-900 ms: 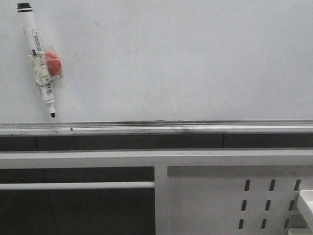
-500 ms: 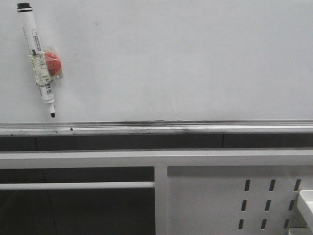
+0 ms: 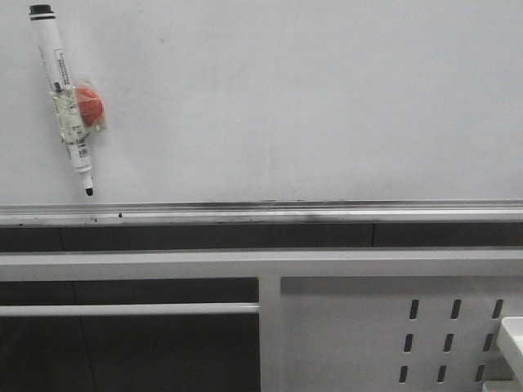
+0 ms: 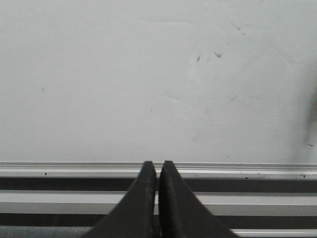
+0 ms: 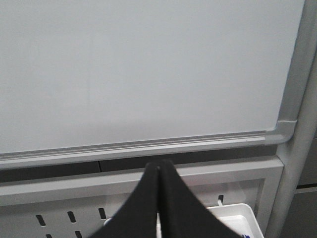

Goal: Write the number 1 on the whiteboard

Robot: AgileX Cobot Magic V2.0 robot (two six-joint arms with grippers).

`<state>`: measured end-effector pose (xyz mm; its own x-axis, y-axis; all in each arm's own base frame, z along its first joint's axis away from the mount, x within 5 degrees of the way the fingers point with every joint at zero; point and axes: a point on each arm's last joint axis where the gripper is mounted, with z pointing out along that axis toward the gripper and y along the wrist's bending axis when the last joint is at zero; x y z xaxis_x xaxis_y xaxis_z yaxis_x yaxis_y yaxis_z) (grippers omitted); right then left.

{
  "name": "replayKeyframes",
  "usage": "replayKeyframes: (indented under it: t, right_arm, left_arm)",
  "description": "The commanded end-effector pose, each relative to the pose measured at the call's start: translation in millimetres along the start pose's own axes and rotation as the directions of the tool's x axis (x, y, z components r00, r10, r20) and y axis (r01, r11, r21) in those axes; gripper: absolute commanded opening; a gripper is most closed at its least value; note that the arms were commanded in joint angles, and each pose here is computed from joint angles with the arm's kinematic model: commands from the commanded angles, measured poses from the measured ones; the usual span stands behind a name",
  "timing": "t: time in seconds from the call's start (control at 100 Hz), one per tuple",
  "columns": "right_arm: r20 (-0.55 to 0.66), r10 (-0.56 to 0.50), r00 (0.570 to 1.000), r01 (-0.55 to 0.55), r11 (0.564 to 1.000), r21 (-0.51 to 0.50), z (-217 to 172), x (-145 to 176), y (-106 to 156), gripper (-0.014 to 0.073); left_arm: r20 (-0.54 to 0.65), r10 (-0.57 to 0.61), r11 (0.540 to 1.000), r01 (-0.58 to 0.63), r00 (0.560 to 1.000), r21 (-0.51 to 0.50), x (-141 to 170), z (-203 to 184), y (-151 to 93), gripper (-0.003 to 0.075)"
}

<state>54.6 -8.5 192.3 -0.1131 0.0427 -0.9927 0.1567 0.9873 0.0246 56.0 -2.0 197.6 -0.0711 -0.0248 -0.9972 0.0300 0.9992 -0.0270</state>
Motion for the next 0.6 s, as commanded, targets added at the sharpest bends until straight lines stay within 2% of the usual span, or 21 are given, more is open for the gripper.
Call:
replayKeyframes:
  t: [0.0,0.09,0.19,0.31,0.38,0.5,0.59]
  right_arm:
    - [0.097,0.004,0.995,-0.004,1.0,0.004,-0.7,-4.7,-0.2,-0.0069]
    - [0.155,0.141,0.978,-0.139,0.99,-0.026,-1.4,-10.2,0.6,-0.0069]
    - [0.257,0.286,0.923,-0.28,0.958,-0.06,-3.5,-19.9,-1.3,-0.0069]
    - [0.363,0.343,0.866,-0.338,0.938,-0.08,-7.7,-32.2,-4.5,-0.0069]
    - [0.318,0.352,0.881,-0.34,0.936,-0.093,-9.5,-37.8,-1.8,-0.0069]
    - [0.093,0.331,0.939,-0.321,0.94,-0.114,-13.6,-48.4,8.3,-0.0069]
    - [0.069,0.367,0.927,-0.356,0.924,-0.138,-15.2,-66.2,11.0,-0.0069]
  left_arm:
    - [0.08,-0.007,1.0,0.007,0.997,-0.002,1.8,0.1,0.4,-0.002]
    - [0.088,-0.007,1.0,0.007,0.996,-0.002,1.1,0.1,0.4,-0.002]
    - [0.146,-0.032,0.999,0.032,0.989,0.001,-4.2,-0.5,0.6,-0.002]
    - [0.176,-0.078,0.997,0.077,0.981,0.01,-14.5,-2.9,0.3,-0.002]
    - [0.181,-0.095,0.996,0.093,0.979,0.02,-27.4,-6.3,-0.6,-0.002]
    - [0.109,-0.076,0.997,0.073,0.991,0.027,-57.0,-12.0,-3.1,-0.002]
    - [0.126,-0.103,0.994,0.099,0.987,0.039,-81.2,-12.7,-4.4,-0.002]
